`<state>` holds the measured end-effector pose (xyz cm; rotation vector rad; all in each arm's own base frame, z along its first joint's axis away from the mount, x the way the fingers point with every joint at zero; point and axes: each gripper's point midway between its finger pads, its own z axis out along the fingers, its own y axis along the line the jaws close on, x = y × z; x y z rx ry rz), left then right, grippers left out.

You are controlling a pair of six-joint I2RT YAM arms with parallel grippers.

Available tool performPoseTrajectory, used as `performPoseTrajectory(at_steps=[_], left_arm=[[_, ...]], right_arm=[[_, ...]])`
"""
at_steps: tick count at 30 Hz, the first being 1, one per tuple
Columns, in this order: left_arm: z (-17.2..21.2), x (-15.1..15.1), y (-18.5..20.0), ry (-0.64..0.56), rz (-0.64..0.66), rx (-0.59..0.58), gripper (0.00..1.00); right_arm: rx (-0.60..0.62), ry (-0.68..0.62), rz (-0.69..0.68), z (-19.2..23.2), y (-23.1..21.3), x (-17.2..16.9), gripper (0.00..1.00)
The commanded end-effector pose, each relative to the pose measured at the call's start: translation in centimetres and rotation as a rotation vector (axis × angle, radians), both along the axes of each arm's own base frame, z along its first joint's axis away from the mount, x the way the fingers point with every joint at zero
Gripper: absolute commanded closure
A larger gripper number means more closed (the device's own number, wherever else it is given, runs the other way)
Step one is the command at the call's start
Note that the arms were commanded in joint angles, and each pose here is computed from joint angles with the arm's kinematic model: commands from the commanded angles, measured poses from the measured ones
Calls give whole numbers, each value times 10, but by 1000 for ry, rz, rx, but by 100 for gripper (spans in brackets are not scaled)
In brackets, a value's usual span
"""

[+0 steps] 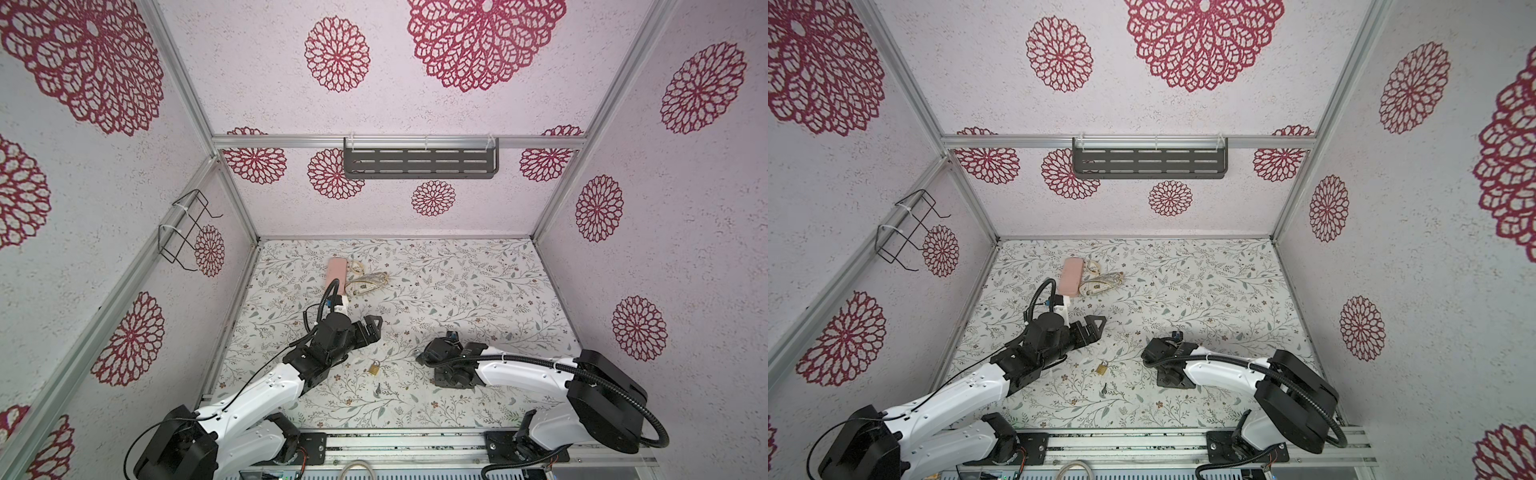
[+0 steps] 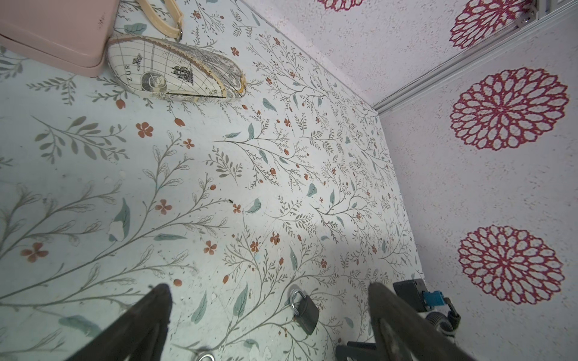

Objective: Unlock with the key
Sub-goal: 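Close the right gripper on the silver key ring, then lift the key with the right gripper toward the left gripper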

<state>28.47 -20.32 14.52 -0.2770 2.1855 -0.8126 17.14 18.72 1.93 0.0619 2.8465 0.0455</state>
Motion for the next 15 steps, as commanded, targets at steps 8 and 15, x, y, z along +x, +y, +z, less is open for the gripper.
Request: performPoseTrajectory(at_steps=[8,15], left_arm=[[10,4,-8,-5,-7,-26,0],[11,4,-9,-4,-7,-28,0]], right_arm=[[-1,9,-6,-2,-7,-6,81],[7,-6,-2,3,-6,-4,91]])
